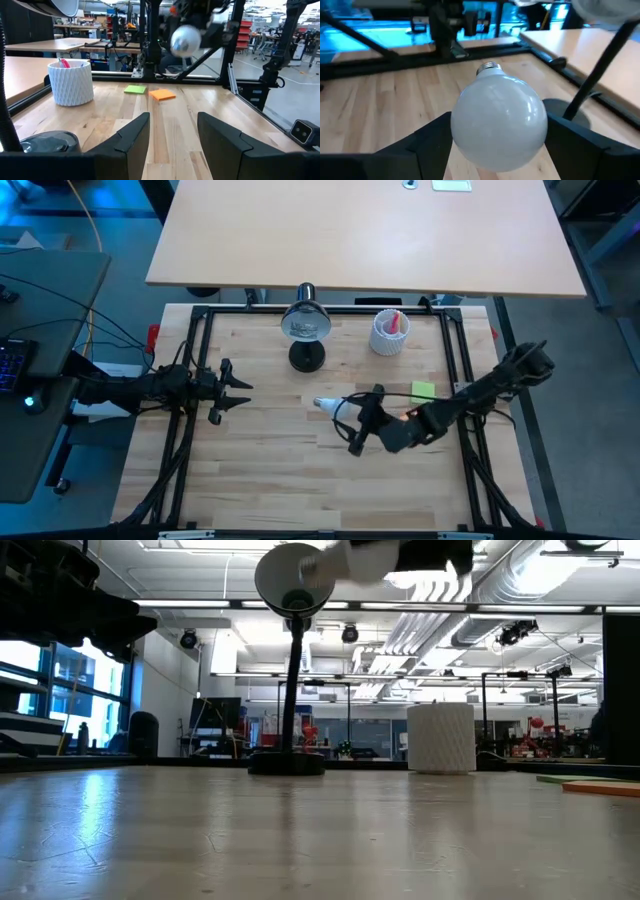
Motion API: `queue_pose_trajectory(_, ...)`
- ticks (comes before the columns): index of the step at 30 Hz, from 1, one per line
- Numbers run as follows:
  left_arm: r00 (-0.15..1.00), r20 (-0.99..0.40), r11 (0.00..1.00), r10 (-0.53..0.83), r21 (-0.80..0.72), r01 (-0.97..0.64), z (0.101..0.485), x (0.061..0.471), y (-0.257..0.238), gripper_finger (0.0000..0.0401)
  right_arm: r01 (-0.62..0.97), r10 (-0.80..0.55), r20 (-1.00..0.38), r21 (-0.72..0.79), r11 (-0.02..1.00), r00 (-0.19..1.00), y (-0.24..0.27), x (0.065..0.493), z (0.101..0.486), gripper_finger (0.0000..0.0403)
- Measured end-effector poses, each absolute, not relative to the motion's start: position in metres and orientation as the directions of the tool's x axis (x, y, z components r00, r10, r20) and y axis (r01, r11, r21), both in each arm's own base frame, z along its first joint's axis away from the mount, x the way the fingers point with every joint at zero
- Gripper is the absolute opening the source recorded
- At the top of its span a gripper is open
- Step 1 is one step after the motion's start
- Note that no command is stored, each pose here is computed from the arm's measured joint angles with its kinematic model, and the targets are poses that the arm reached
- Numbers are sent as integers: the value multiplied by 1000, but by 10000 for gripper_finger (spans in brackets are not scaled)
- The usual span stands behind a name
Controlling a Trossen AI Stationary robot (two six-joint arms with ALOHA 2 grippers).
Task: Screw lightbulb
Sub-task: Insert the lightbulb into the desk lamp
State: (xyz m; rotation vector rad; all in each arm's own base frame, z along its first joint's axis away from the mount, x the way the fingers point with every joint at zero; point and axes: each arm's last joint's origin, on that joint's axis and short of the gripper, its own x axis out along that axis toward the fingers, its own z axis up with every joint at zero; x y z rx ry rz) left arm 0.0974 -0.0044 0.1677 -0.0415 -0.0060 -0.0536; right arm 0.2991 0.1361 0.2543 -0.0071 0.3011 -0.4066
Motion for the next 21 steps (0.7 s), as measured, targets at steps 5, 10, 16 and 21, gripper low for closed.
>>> queue_pose_trajectory(5, 999, 7, 998, -53, -41, 53, 168, 97, -4, 161, 437, -437, -220, -54, 898, 872, 165, 296, 282, 281)
queue_pose_trajectory(10, 999, 7, 998, -53, -41, 53, 168, 97, -4, 161, 465, -463, -181, -32, 885, 868, 186, 297, 291, 281)
queue_pose_trajectory(16, 999, 7, 998, -53, -41, 54, 168, 97, -4, 161, 456, -442, -213, 15, 890, 871, 204, 305, 264, 281)
queue_pose_trajectory(21, 999, 7, 998, -53, -41, 54, 168, 97, -4, 161, 423, -400, -274, 27, 906, 875, 214, 314, 235, 281)
